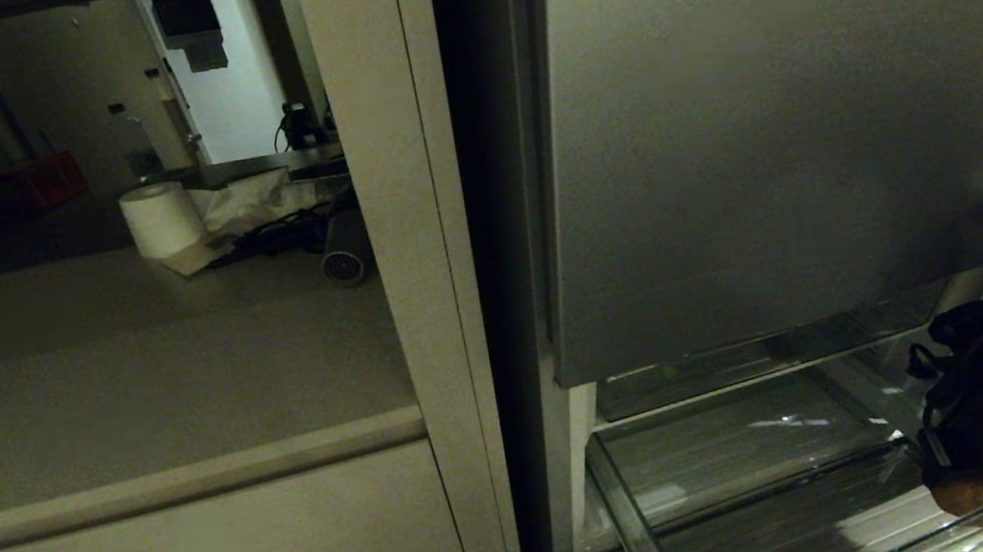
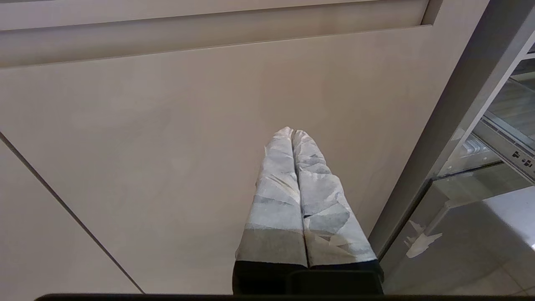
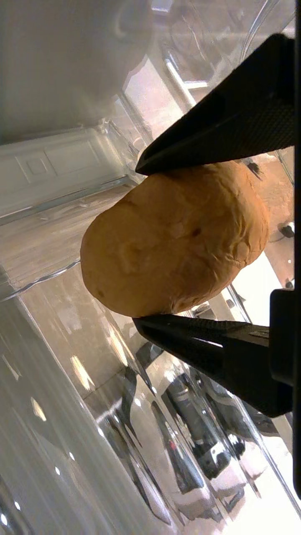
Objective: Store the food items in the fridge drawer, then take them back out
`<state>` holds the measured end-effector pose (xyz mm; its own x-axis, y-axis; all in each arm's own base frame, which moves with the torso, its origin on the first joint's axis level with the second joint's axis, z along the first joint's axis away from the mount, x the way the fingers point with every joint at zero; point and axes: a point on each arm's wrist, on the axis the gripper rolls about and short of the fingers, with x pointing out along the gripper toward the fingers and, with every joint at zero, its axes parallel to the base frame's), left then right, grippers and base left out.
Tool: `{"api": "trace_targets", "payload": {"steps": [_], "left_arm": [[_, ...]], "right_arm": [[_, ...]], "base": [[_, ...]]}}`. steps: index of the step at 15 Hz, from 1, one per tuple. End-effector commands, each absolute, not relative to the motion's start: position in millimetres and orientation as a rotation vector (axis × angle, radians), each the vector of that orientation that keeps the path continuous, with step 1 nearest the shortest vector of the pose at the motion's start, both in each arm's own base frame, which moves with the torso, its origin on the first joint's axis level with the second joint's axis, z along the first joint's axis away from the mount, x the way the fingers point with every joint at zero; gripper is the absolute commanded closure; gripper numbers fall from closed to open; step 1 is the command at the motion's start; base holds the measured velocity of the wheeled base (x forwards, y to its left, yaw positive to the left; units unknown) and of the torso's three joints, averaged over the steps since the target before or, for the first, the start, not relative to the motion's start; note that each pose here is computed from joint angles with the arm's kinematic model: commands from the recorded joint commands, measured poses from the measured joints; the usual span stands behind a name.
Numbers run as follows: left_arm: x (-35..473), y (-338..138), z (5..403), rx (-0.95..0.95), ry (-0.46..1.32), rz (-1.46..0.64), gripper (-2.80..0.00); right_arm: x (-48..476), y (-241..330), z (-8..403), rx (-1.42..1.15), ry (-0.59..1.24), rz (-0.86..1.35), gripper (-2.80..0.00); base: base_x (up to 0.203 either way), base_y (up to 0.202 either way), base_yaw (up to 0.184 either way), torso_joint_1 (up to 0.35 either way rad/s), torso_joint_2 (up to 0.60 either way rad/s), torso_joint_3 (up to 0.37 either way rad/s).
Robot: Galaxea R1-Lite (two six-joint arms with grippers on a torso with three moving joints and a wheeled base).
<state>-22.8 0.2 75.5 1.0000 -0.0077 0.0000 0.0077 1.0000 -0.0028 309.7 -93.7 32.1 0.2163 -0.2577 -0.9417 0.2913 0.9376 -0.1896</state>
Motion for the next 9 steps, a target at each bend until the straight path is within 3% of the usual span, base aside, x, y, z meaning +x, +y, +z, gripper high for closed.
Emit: {"api": "trace_targets", "payload": {"steps": [1,9], "left_arm": [[-22.8,0.2,75.5,-0.003,0.000,-0.008,0.00],[-22.8,0.2,75.5,-0.003,0.000,-0.008,0.00]], "right_arm": [[308.1,-92.9,39.5,0.028,1.278,-0.381,0.00],[305.0,-79.1,48.6,0.009,1.256,-0.349,0.00]], "base": [[0.000,0.000,0.000,0.000,0.00,0.000],[0.000,0.000,0.000,0.000,0.00,0.000]]}}
